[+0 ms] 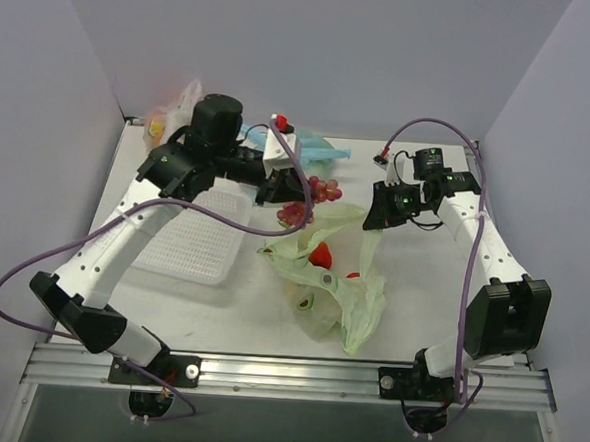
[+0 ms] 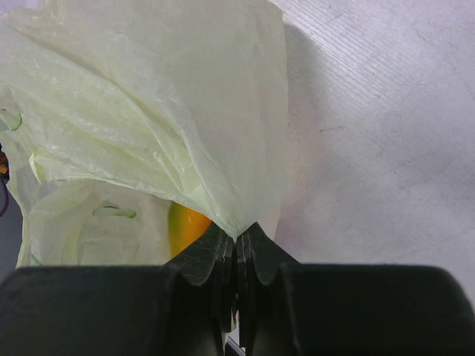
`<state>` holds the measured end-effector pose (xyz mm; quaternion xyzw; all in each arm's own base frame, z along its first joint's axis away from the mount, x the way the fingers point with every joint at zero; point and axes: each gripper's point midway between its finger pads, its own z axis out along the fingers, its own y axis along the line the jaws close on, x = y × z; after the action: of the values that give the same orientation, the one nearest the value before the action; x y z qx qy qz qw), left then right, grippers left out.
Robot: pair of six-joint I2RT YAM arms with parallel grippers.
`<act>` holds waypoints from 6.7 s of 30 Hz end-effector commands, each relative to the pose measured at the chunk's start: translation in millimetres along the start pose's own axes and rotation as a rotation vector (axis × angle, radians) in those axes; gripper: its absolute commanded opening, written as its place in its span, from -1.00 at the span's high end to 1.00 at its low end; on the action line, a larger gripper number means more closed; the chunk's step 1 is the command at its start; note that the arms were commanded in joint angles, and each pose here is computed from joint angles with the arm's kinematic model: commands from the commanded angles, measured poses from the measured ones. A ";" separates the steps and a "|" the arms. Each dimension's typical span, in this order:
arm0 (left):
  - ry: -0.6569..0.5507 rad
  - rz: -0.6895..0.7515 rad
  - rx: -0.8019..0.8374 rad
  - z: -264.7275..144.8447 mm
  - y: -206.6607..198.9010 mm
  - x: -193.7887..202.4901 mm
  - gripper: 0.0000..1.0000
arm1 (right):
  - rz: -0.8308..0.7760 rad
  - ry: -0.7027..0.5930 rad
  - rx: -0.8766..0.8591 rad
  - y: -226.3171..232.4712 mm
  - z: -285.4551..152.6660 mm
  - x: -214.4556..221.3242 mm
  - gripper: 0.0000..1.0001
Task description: Place the fake fruits into the plastic bag and tie a complex knot
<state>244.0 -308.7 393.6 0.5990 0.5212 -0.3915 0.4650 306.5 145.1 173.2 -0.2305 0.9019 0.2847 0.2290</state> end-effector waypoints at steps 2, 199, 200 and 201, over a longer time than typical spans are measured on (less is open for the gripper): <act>-0.173 -0.079 0.068 47.8 -16.6 -41.2 1.00 | -0.021 -0.014 -0.036 10.9 -4.6 -11.0 0.97; 0.207 -0.832 -0.572 120.8 6.1 120.7 -0.34 | -0.430 -0.532 -0.135 43.4 -67.6 5.3 1.00; 0.222 -0.853 -0.586 121.2 5.7 127.0 -0.36 | -0.431 -0.531 -0.137 44.1 -68.0 4.8 1.00; 0.239 -0.869 -0.589 122.8 3.5 133.3 -0.38 | -0.436 -0.533 -0.134 43.7 -68.6 4.0 1.00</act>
<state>265.1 -387.8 208.8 0.2372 0.8624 -0.3037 0.3284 261.2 128.8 215.7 -0.3232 0.7454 0.3390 0.4744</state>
